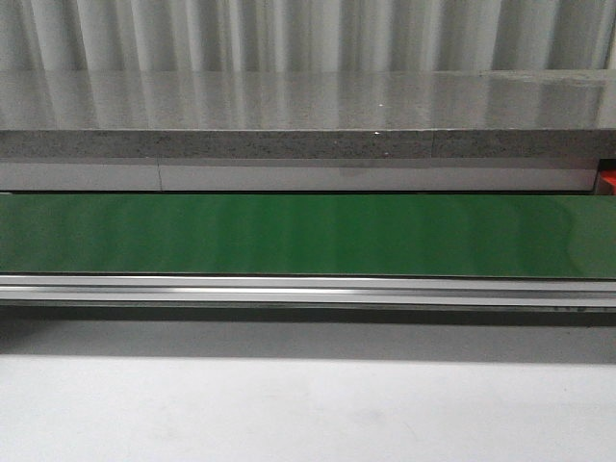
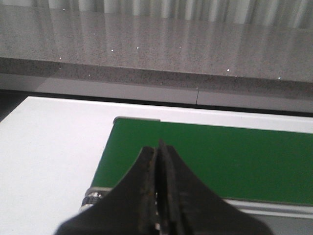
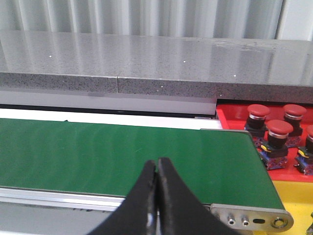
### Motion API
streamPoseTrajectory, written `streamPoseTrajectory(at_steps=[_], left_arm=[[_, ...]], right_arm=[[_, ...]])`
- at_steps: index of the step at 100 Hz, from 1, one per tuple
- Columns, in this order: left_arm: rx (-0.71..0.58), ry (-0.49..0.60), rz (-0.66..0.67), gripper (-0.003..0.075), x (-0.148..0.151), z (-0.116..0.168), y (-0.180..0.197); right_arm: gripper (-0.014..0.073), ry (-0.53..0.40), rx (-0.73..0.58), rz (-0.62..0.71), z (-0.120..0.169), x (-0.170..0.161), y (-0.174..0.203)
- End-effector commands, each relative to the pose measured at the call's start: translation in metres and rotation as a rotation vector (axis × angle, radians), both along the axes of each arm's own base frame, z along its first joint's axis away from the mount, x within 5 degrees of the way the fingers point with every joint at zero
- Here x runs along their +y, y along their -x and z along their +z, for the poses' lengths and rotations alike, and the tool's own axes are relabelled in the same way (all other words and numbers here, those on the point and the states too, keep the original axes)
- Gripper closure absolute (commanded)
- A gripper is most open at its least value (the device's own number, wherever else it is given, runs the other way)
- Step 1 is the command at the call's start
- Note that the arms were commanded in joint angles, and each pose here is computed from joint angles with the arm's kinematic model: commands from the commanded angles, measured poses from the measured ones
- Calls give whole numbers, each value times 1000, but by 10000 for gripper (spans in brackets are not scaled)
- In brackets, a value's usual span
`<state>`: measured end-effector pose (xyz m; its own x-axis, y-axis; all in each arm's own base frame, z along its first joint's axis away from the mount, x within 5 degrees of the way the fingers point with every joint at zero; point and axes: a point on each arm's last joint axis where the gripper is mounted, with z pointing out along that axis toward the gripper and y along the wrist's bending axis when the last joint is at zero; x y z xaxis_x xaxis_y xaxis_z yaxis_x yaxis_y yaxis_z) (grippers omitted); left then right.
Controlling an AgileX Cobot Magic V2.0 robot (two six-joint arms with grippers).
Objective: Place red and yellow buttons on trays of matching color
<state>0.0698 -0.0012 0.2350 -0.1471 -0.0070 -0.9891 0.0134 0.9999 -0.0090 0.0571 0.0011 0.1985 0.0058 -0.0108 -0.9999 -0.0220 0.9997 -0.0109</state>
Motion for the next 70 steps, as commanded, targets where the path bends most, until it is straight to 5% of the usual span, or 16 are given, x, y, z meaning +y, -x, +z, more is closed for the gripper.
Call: streamPoseTrajectory(at_steps=[1, 29, 70], left_arm=[[-156, -33, -1, 741, 0, 1, 6], [-203, -50, -2, 741, 0, -37, 14], [-222, -53, -3, 741, 0, -35, 15]], right_arm=[[663, 8, -125, 5, 16, 0, 3], [663, 8, -123, 5, 15, 0, 3], [663, 8, -119, 5, 15, 0, 3]])
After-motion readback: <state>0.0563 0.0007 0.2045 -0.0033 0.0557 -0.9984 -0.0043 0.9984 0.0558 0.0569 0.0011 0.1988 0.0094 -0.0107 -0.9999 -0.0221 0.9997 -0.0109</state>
